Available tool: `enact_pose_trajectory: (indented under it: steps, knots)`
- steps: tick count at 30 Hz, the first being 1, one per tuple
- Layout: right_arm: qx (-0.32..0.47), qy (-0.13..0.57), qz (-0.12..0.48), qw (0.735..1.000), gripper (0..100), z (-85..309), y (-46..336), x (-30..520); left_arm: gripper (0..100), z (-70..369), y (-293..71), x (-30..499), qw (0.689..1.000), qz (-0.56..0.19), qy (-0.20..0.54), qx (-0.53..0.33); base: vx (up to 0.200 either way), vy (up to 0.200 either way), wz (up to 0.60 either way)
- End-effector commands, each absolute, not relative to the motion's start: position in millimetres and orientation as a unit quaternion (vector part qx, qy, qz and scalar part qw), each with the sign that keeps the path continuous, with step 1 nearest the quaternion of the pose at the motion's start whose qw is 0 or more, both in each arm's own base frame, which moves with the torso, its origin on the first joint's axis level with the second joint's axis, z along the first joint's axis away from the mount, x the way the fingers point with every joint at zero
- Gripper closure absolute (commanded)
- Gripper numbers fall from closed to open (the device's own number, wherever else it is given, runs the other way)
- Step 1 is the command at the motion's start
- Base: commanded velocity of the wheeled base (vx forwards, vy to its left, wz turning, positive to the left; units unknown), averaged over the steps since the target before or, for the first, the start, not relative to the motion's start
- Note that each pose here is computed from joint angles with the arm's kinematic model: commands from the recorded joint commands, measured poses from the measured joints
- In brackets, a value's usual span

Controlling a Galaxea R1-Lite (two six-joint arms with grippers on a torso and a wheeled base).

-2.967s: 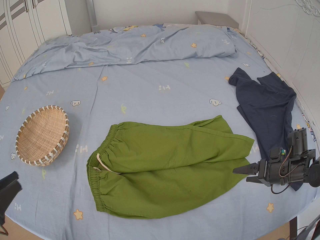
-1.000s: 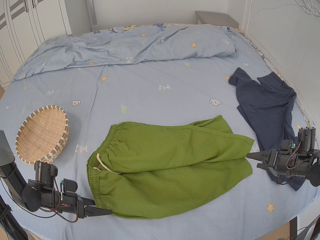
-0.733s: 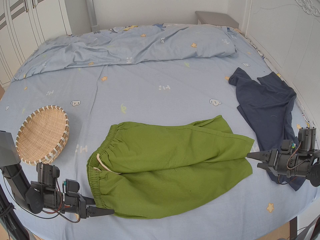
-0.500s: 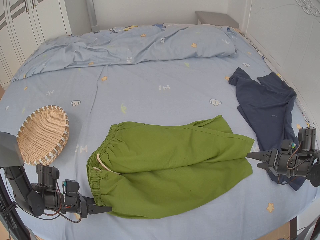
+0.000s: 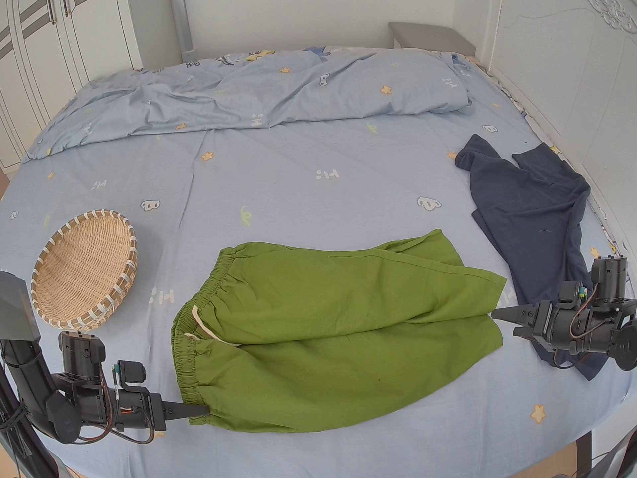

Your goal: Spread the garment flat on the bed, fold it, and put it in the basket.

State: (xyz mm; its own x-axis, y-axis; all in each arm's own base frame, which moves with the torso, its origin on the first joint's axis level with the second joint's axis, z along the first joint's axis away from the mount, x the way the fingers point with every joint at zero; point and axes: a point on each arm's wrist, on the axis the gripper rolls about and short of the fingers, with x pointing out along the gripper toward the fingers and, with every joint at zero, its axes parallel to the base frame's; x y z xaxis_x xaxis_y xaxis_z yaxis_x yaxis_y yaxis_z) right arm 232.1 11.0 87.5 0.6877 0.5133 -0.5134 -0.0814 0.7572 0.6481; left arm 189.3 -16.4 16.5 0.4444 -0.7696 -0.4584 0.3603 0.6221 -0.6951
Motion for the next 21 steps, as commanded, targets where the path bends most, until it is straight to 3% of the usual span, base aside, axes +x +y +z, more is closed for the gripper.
enact_pose_trajectory:
  steps: [1,10,21]
  knots:
    - [0.280,0.399,0.162,0.858,0,60.0,6.2,234.9,100,27.3,-8.6,180.4,0.808,-0.317,0.394,-0.303,0.000,0.000,0.00]
    - [0.256,0.436,0.173,0.845,0,39.0,9.6,234.6,100,18.9,-6.5,170.6,0.778,-0.290,0.446,-0.334,0.000,0.000,0.00]
    - [0.272,0.423,0.210,0.838,0,43.8,9.9,242.2,100,24.5,-5.8,169.6,0.785,-0.296,0.433,-0.330,0.000,0.000,0.00]
